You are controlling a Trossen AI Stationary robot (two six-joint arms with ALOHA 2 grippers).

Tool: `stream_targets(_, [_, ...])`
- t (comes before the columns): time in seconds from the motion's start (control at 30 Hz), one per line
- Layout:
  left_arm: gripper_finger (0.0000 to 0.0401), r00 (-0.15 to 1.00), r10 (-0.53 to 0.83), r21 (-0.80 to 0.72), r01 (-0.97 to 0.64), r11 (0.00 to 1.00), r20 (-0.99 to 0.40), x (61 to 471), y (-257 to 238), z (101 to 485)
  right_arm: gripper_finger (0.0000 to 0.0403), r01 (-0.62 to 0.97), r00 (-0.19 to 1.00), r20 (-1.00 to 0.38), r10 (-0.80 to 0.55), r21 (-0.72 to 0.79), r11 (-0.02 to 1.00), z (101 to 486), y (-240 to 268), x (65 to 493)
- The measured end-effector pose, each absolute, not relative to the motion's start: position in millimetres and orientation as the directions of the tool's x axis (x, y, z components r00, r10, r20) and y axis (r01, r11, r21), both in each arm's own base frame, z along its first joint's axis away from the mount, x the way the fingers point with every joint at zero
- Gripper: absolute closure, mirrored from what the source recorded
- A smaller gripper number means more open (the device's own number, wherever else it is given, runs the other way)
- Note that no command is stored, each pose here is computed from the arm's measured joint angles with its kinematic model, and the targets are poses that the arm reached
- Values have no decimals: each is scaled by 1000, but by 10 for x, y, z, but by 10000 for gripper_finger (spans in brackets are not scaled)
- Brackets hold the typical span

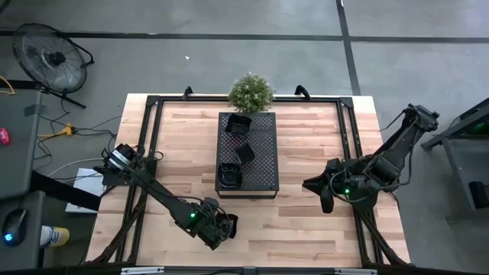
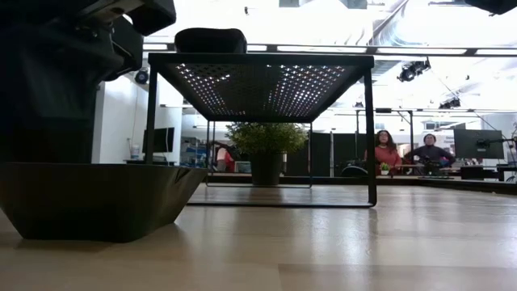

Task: Pick & Place Mini shaped plates
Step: Stack the distorted square plate on top of the distorted square plates on the shelf

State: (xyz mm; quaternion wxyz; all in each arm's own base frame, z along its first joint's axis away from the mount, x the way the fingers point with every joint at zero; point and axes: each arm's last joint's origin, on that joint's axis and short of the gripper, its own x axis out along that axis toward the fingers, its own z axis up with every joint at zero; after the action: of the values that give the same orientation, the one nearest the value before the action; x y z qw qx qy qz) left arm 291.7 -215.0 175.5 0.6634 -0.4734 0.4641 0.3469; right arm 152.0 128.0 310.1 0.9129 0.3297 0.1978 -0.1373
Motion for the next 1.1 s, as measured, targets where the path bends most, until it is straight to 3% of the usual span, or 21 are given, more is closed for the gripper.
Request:
stream_targets(0.97, [303, 332, 21, -307, -895, 324, -943, 2934, -2140, 1747, 341, 378, 883, -455, -114, 548, 746, 3100, 1282, 1519])
stream_targets(1.1, [321, 329, 18, -306, -895, 325, -944, 2933, -2141, 1747, 341, 378, 884, -454, -116, 544, 749, 3100, 1281, 1520])
